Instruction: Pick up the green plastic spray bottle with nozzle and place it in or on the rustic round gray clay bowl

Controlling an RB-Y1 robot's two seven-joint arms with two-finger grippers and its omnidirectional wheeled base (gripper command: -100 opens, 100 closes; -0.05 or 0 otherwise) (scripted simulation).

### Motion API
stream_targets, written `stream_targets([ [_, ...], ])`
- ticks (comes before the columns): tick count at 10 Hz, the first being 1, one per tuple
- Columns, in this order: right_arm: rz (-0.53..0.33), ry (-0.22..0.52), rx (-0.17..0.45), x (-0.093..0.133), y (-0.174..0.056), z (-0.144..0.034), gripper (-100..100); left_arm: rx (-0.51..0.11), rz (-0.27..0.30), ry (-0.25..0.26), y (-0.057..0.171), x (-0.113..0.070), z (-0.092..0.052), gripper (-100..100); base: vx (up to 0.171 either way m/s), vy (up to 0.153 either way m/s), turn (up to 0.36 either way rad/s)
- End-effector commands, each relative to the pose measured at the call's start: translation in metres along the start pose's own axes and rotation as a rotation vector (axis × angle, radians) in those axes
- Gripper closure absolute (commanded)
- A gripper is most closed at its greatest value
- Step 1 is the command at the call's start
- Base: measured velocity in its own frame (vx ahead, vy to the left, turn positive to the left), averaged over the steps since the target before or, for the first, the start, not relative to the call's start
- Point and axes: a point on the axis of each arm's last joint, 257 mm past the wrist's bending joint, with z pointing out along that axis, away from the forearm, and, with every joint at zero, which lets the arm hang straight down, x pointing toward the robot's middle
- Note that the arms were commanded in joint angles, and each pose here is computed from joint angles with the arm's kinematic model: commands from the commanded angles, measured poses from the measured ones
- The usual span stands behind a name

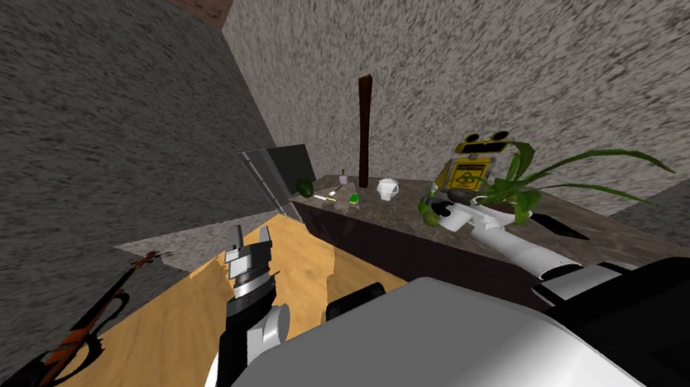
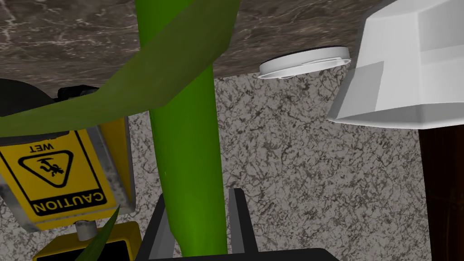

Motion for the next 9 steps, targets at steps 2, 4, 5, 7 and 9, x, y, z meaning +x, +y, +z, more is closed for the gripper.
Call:
stream_targets([
  [2, 0.058, 0.003, 0.014, -0.011, -0.005, 0.004, 100, 0.000, 0.000, 0.000, 0.000, 0.000, 0.000, 0, -0.193, 0.043, 0.127],
  [4, 0.109, 0.003, 0.032, -0.023, -0.012, 0.007, 100, 0.000, 0.000, 0.000, 0.000, 0.000, 0.000, 0, -0.202, 0.050, 0.153],
  [5, 0.132, 0.001, 0.044, -0.031, -0.018, 0.009, 100, 0.000, 0.000, 0.000, 0.000, 0.000, 0.000, 0, -0.245, 0.061, 0.194],
  [7, 0.147, -0.009, 0.070, -0.048, -0.030, 0.011, 100, 0.000, 0.000, 0.000, 0.000, 0.000, 0.000, 0, -0.168, -0.004, 0.165],
  [9, 0.128, -0.021, 0.090, -0.063, -0.041, 0.011, 100, 0.000, 0.000, 0.000, 0.000, 0.000, 0.000, 0, -0.067, -0.118, 0.060],
])
